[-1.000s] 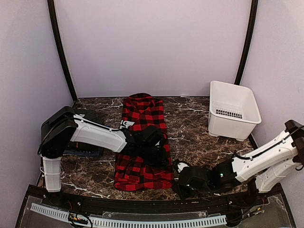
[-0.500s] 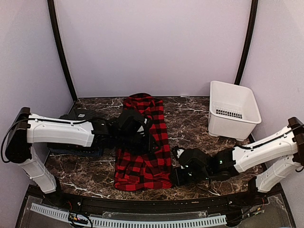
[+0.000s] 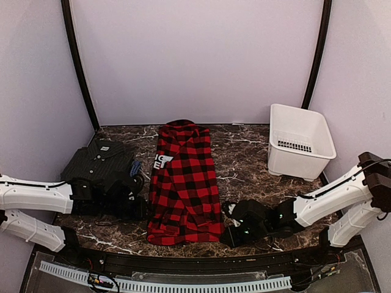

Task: Fold and stack the long sleeve shirts
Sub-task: Smooth out the rectangle-folded shirt at the center of the board.

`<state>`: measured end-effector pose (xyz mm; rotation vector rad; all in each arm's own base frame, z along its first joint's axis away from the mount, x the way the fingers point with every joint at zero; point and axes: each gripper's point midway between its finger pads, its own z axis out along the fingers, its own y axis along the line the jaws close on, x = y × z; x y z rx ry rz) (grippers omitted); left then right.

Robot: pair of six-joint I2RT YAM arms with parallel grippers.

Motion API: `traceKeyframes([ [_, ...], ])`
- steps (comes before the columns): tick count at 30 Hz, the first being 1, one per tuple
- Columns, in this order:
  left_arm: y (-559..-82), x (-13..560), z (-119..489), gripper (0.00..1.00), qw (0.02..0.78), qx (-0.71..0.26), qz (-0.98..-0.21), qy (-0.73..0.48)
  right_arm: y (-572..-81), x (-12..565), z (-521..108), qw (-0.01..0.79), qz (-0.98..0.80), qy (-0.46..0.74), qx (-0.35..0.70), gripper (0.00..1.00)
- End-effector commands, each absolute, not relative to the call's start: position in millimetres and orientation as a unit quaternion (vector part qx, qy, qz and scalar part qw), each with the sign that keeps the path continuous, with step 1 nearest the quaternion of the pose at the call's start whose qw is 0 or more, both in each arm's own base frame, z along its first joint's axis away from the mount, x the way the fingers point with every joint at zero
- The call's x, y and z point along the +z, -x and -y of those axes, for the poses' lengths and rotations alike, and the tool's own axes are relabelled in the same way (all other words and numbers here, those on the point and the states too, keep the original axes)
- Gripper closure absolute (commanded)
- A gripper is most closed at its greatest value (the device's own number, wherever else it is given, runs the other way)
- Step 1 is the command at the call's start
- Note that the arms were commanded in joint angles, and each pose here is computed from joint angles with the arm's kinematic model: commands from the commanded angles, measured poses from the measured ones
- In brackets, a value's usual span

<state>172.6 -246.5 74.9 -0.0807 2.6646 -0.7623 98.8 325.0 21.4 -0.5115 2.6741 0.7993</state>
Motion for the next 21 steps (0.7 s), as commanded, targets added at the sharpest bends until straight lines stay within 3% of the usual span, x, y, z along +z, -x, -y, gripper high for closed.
traceKeyframes([
  [1, -158.9, 57.0, 219.2, 0.75, 0.156, -0.261, -0.950, 0.069, -94.2, 30.8, -330.5, 0.144, -0.927, 0.175, 0.300, 0.86],
  [14, -133.0, 32.8, 199.8, 0.71, 0.113, -0.302, -0.942, 0.092, -127.2, 68.9, -340.2, 0.175, -0.917, 0.141, 0.329, 0.74],
  [21, -126.7, 27.1, 207.2, 0.73, 0.087, -0.316, -0.940, 0.090, -139.1, 82.4, -357.6, 0.181, -0.908, 0.149, 0.346, 0.73],
])
